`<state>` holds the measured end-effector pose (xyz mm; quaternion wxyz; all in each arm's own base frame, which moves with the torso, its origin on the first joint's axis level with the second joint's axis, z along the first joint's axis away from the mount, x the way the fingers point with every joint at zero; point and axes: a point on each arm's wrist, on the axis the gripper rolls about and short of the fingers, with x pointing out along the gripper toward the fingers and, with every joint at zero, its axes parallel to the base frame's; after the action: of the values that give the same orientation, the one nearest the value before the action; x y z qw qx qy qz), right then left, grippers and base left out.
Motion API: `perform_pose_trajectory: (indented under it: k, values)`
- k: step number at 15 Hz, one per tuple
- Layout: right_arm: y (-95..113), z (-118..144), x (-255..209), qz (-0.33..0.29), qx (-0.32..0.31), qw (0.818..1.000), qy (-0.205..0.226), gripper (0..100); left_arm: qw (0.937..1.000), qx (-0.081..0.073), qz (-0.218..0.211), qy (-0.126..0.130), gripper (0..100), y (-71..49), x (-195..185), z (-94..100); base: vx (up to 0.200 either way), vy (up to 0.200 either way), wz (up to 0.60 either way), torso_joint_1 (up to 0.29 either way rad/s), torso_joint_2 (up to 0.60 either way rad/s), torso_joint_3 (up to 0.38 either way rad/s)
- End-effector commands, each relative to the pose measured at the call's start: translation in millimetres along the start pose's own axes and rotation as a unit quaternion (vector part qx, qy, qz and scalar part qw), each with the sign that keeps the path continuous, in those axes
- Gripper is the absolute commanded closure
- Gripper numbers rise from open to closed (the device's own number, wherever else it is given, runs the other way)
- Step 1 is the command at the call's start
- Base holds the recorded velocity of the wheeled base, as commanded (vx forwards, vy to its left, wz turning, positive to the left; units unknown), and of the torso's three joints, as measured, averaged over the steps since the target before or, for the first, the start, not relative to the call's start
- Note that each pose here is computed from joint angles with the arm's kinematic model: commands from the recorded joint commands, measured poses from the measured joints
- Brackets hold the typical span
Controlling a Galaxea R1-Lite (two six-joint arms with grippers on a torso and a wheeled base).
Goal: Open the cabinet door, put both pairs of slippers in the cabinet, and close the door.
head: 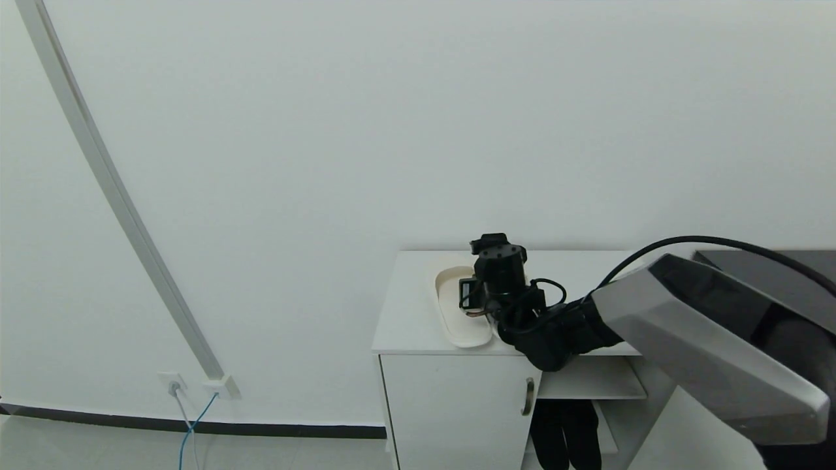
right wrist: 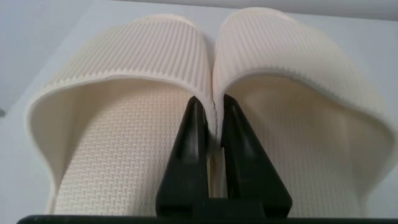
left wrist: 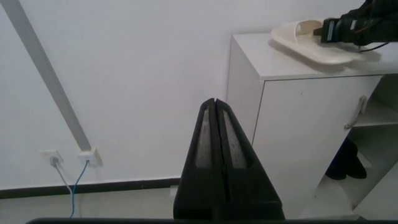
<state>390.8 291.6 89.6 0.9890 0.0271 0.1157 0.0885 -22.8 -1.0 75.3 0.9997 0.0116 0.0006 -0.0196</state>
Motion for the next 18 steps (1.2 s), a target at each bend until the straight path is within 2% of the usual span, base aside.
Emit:
perform_pose_trajectory:
  k: [1, 4, 9, 12, 13, 15, 18]
  values:
    - [-9.5, 43.8, -53.8, 0.033, 0.010, 0.999, -0.020, 100, 1.0000, 0.000, 0.000, 0.000, 100, 0.0, 0.0, 0.0, 0.000, 0.000, 0.00, 0.000, 0.00, 0.000]
    - [-25.4, 55.9, -118.9, 0.076, -0.004, 0.997, -0.021, 100, 1.0000, 0.000, 0.000, 0.001, 100, 0.0, 0.1, 0.1, 0.000, 0.000, 0.00, 0.000, 0.00, 0.000]
    - [-61.6, 53.3, -204.6, 0.164, -0.024, 0.986, -0.003, 100, 1.0000, 0.000, 0.000, 0.001, 100, 0.0, 0.1, 0.1, 0.000, 0.000, 0.00, 0.000, 0.00, 0.000]
    - [-72.8, 50.9, -227.1, 0.220, -0.026, 0.975, 0.005, 100, 1.0000, 0.000, 0.000, 0.000, 100, 0.0, 0.0, 0.0, 0.000, 0.000, 0.00, 0.000, 0.00, 0.000]
    - [-74.0, 48.1, -229.2, 0.230, -0.044, 0.972, 0.007, 100, 1.0000, 0.000, 0.000, 0.000, 100, 0.0, 0.0, 0.0, 0.000, 0.000, 0.00, 0.000, 0.00, 0.000]
    - [-76.8, 42.0, -231.9, 0.250, -0.087, 0.964, -0.005, 100, 1.0000, 0.001, 0.000, 0.001, 100, 0.0, 0.1, 0.1, 0.000, 0.000, 0.00, 0.000, 0.00, 0.000]
    - [-76.0, 38.1, -229.8, 0.257, -0.091, 0.962, -0.012, 100, 1.0000, 0.001, 0.000, 0.001, 100, 0.0, 0.1, 0.1, 0.000, 0.000, 0.00, 0.000, 0.00, 0.000]
